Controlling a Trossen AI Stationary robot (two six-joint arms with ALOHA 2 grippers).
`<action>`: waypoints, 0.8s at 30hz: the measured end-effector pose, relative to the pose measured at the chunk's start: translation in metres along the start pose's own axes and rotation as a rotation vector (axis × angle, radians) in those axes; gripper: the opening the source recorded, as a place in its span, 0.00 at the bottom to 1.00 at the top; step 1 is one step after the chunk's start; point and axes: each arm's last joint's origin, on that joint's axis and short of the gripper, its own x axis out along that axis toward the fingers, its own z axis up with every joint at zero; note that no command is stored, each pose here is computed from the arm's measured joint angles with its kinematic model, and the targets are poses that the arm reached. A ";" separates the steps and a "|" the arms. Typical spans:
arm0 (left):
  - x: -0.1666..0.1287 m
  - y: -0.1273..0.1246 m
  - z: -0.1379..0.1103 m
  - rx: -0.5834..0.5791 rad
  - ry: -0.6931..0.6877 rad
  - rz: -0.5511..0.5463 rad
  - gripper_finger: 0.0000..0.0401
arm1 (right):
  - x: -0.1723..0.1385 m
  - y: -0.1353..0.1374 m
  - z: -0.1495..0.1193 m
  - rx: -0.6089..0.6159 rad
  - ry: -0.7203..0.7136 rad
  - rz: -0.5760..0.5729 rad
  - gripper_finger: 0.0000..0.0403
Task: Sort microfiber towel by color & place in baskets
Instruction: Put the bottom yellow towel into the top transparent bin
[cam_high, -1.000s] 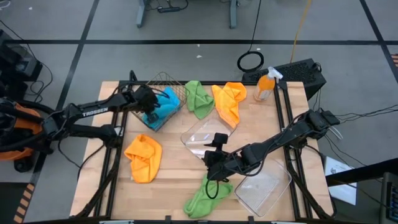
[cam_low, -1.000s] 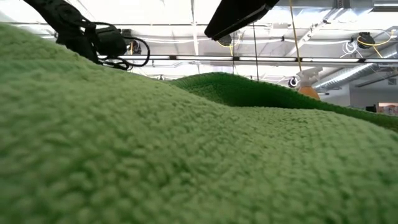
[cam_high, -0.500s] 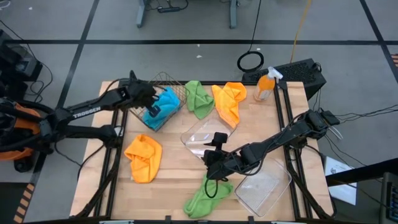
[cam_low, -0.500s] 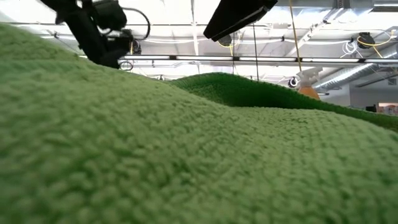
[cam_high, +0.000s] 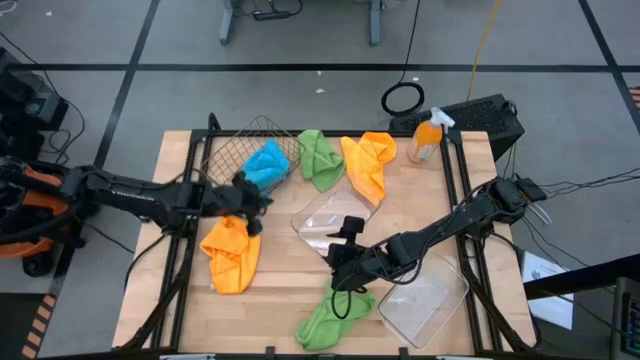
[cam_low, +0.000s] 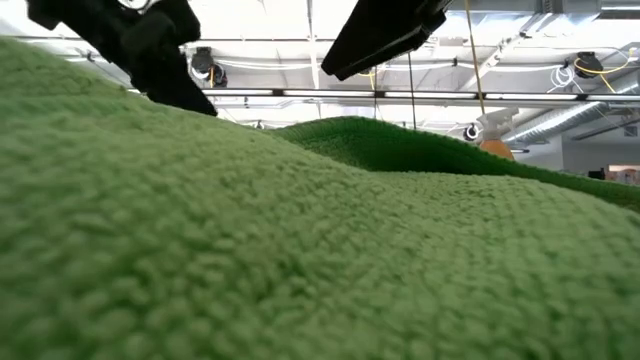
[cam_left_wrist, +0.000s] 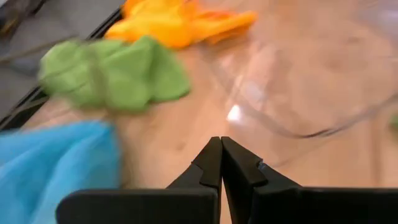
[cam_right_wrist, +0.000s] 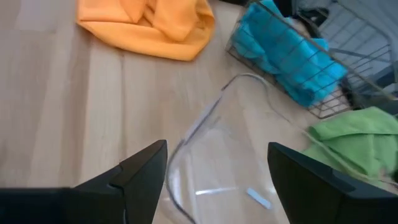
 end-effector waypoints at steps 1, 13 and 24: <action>0.000 -0.005 -0.002 0.011 -0.024 -0.024 0.03 | 0.000 0.001 0.000 0.007 -0.004 0.021 0.67; 0.001 -0.034 -0.044 0.023 -0.132 -0.094 0.03 | 0.004 0.004 0.009 0.149 -0.068 0.082 0.67; -0.019 -0.068 -0.050 0.021 -0.289 -0.294 0.03 | 0.014 0.023 0.000 0.265 -0.063 0.102 0.67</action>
